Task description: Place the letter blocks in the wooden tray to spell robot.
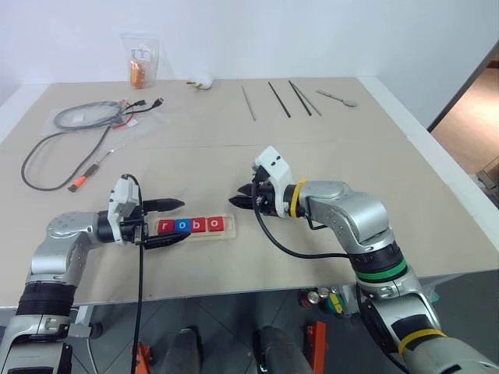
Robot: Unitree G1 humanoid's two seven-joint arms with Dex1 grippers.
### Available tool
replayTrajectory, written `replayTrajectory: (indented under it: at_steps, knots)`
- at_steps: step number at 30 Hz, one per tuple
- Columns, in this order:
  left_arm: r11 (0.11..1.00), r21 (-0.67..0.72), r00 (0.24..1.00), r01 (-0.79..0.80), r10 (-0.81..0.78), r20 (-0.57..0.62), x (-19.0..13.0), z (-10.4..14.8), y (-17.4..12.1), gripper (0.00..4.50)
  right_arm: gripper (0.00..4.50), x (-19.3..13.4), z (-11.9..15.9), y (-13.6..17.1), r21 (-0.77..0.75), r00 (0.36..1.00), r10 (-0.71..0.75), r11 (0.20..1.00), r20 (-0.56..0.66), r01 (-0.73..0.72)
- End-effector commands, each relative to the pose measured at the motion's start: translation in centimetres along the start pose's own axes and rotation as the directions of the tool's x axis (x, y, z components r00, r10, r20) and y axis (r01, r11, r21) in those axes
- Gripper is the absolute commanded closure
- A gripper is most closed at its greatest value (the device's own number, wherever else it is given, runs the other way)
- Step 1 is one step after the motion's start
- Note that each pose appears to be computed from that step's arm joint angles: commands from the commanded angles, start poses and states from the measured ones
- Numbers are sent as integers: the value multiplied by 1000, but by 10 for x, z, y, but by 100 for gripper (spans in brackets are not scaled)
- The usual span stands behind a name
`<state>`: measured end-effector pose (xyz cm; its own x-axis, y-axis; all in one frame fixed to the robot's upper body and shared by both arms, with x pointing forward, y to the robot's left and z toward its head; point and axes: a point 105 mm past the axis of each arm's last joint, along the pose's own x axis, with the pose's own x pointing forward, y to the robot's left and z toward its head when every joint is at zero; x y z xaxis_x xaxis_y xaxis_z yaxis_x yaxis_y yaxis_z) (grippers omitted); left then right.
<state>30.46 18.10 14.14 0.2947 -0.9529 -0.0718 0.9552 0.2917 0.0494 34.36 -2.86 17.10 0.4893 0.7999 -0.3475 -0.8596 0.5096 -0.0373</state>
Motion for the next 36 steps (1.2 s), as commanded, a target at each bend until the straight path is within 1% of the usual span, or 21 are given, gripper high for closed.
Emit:
replayTrajectory:
  at_steps: [1,2,9,15,18,19,20,25,26,27,28,29,32,36]
  knots:
    - [999,40,1000,14,-15,23,2,9,-3,0,432,-5,4,5,-55,999,16,998,33,-15]
    - [999,40,999,23,-24,25,5,9,-4,0,444,-10,2,3,-55,999,10,998,34,-8]
    - [996,44,996,82,-83,38,20,13,-9,0,444,-40,-8,-12,-64,999,-30,997,27,32]
    - [991,45,991,124,-126,50,31,15,-12,0,444,-65,-21,-44,-62,985,-172,983,0,172]
    - [989,48,988,141,-143,58,37,16,-13,0,367,-73,-24,-53,-55,977,-212,976,1,212]
    - [988,49,987,148,-151,61,39,17,-13,0,324,-75,-24,-55,-55,975,-222,974,2,222]
    - [986,49,985,157,-160,64,42,18,-14,0,302,-78,-25,-57,-54,973,-231,972,3,230]
    - [978,53,976,200,-203,73,54,19,-18,0,128,-88,-35,-58,-47,970,-243,969,-12,242]
    - [977,55,975,205,-209,74,55,19,-19,0,83,-89,-37,-57,-46,970,-244,969,-14,243]
    - [976,56,974,211,-215,76,58,19,-20,0,57,-90,-42,-58,-44,970,-242,970,-29,241]
    - [975,56,973,214,-218,78,59,19,-20,0,21,-91,-46,-58,-43,970,-240,970,-39,238]
    - [974,56,972,218,-222,79,61,19,-20,0,6,-92,-50,-59,-50,969,-242,970,-53,240]
    - [973,60,970,225,-229,81,63,21,-19,0,6,-94,-66,-65,-23,969,-232,973,-89,231]
    - [973,63,971,223,-228,78,61,22,-18,0,6,-93,-67,-69,-72,980,-180,982,-80,174]
